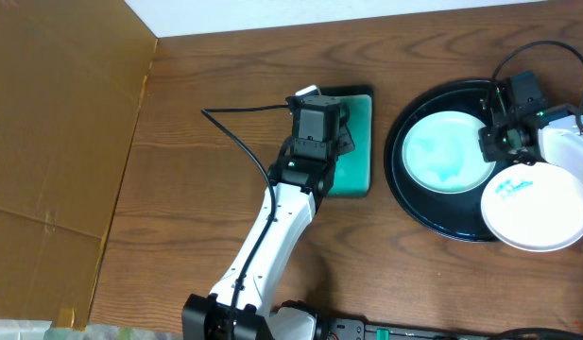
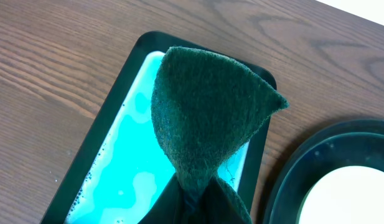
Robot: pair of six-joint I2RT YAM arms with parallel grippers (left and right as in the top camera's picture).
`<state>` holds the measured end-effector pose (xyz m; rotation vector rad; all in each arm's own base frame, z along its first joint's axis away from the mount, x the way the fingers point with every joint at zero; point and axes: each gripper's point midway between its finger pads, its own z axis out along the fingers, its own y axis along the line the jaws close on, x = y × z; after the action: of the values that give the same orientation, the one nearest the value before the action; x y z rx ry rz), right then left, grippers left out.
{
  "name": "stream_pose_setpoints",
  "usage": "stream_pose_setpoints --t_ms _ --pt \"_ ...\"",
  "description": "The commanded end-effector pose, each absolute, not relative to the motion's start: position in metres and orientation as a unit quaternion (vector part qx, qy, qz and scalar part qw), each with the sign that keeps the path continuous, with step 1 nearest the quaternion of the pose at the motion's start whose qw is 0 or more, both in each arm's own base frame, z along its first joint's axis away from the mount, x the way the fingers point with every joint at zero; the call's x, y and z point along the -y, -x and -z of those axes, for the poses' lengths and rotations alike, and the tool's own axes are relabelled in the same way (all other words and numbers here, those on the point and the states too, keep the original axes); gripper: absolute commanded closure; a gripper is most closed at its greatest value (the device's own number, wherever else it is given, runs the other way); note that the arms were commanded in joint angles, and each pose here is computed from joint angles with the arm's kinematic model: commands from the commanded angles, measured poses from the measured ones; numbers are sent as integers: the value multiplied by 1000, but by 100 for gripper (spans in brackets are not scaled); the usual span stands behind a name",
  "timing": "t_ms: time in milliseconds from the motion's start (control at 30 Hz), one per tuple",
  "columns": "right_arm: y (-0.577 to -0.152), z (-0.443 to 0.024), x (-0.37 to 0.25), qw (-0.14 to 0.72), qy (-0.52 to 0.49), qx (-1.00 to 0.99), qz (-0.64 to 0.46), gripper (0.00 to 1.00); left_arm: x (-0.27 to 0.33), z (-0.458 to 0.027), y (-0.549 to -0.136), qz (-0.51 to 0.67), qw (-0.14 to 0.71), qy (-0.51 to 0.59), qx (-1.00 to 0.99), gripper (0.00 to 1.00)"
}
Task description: Clean dirty plates on tray and stack at the side
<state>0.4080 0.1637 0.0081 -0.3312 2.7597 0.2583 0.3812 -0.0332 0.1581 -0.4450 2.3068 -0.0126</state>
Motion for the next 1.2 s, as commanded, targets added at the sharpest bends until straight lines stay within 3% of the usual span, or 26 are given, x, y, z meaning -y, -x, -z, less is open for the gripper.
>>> stream_pose_setpoints --t_ms 0,367,700,900,1167 --pt "-412 -5 -161 182 121 -974 -67 99 32 -155 -380 -1 383 171 -908 93" --pt "-442 -111 -127 310 234 -907 163 99 32 -141 -381 -8 367 170 -915 93" --pt "-447 -197 -137 388 302 -812 315 99 32 -138 -382 -9 363 170 -916 92" --pt "-443 -236 -154 367 396 -715 443 99 32 -138 -382 -9 363 170 -916 93" --pt "-433 -248 -191 350 483 -643 481 99 32 -138 -382 -9 363 170 -916 93"
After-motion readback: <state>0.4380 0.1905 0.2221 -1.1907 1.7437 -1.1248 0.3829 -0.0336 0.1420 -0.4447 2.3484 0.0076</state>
